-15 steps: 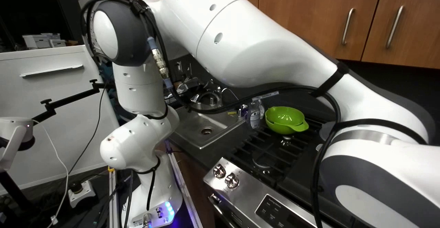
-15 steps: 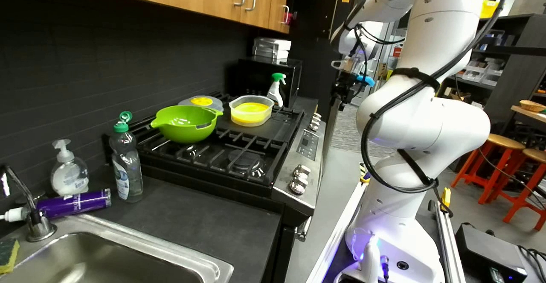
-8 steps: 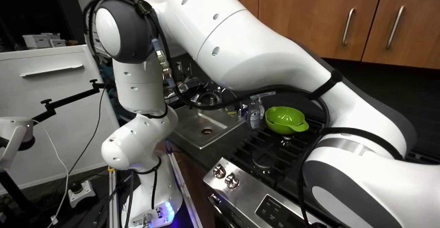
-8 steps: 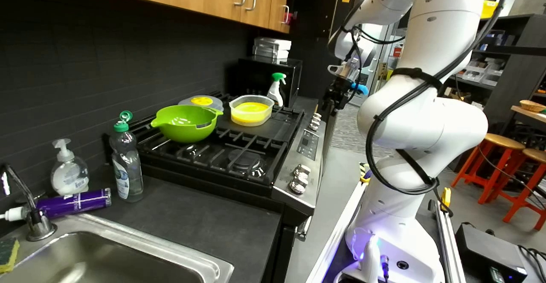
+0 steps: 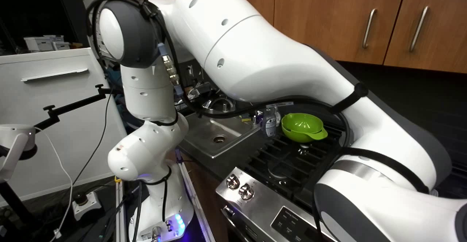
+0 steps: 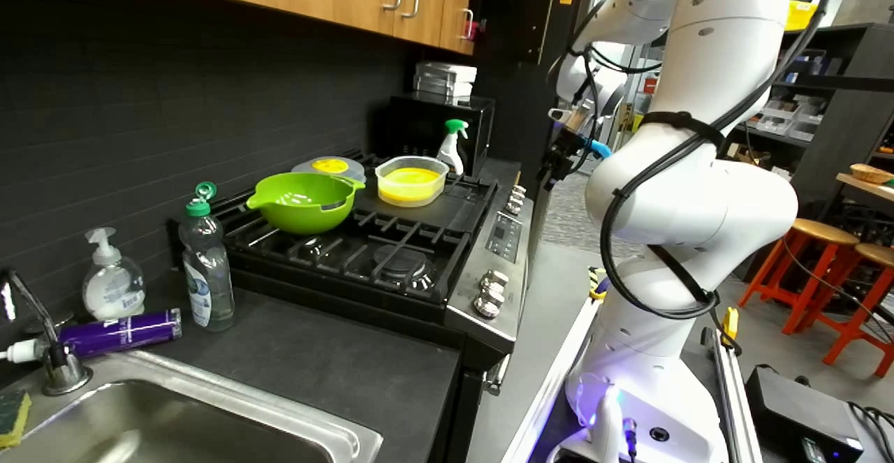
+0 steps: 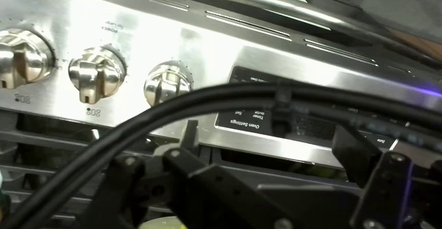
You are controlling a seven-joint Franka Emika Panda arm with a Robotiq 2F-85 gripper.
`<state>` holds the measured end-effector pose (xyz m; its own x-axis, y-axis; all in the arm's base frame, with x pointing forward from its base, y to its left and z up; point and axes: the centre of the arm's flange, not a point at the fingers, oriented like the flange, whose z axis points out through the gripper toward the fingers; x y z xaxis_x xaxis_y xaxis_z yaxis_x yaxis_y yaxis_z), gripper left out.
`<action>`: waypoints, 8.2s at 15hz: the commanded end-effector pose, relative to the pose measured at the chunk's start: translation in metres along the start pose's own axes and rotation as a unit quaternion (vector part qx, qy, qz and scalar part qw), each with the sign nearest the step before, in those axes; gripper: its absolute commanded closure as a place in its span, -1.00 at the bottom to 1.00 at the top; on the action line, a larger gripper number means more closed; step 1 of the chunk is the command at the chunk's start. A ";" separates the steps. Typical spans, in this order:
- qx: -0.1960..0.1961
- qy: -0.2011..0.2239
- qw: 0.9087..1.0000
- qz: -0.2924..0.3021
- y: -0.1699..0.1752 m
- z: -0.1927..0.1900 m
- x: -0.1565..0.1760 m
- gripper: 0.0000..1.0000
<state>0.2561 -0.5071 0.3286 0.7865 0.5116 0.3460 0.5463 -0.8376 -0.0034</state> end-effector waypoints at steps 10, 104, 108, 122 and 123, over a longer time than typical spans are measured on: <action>-0.060 0.067 0.993 0.077 0.021 0.042 0.029 -1.00; -0.038 -0.028 0.999 0.001 0.067 0.086 0.037 -0.99; -0.040 -0.032 0.999 0.012 0.082 0.093 0.028 -0.83; -0.025 -0.030 0.999 0.030 0.075 0.078 0.019 0.93; -0.028 -0.032 0.999 0.027 0.074 0.082 0.020 0.89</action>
<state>0.3382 -0.5471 0.2520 0.8287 0.4711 0.3021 0.4914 -0.8709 0.0101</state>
